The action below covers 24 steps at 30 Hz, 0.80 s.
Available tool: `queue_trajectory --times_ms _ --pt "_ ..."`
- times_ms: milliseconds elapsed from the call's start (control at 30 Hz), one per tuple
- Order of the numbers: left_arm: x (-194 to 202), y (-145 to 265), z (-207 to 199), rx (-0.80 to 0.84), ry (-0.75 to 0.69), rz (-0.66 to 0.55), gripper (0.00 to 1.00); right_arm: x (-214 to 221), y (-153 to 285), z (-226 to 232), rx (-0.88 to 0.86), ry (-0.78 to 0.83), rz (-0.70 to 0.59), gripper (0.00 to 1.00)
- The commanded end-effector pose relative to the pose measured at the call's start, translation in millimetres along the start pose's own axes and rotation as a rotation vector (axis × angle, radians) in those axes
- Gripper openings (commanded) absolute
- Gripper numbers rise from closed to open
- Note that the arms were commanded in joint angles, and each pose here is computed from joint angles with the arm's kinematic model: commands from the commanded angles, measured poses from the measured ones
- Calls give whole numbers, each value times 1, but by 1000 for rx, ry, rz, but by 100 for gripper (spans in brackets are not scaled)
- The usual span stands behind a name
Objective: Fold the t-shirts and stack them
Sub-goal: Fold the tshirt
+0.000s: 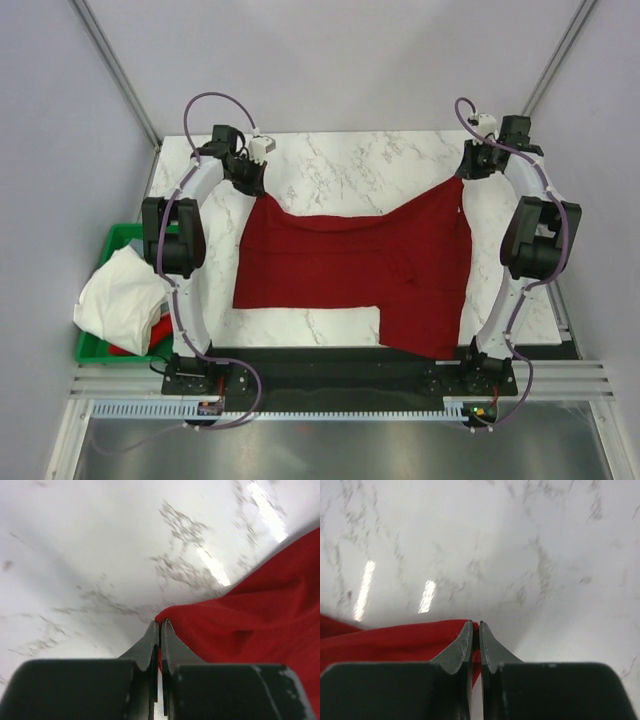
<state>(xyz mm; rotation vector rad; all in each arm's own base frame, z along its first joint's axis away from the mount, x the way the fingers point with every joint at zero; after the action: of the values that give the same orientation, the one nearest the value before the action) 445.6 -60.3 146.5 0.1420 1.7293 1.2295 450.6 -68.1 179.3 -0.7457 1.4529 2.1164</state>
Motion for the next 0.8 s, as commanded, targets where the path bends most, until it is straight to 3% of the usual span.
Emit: queue_trajectory --times_ms 0,267,533,767 --pt "-28 -6 34 -96 -49 -75 2 -23 -30 -25 49 47 -52 0" --pt "-3 -50 69 -297 -26 49 2 -25 -89 -59 100 18 -59 0" --pt "-8 -47 97 -500 21 69 2 -24 -108 -62 156 24 -70 0" --pt "-13 -53 101 -537 2 90 2 -30 -122 -71 190 28 -105 0"
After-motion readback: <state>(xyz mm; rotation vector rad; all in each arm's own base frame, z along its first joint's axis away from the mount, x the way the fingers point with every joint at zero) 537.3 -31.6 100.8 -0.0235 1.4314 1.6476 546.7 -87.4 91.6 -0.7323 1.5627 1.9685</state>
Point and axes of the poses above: each gripper's point midway between its finger pads, its own y axis back along the fingers, its own z axis along the line the jaws close on, x = y × z, the point moved 9 cm from there along y, back along the fingers, and after that the axes turned 11 degrees about -y, right-handed, at the moved point
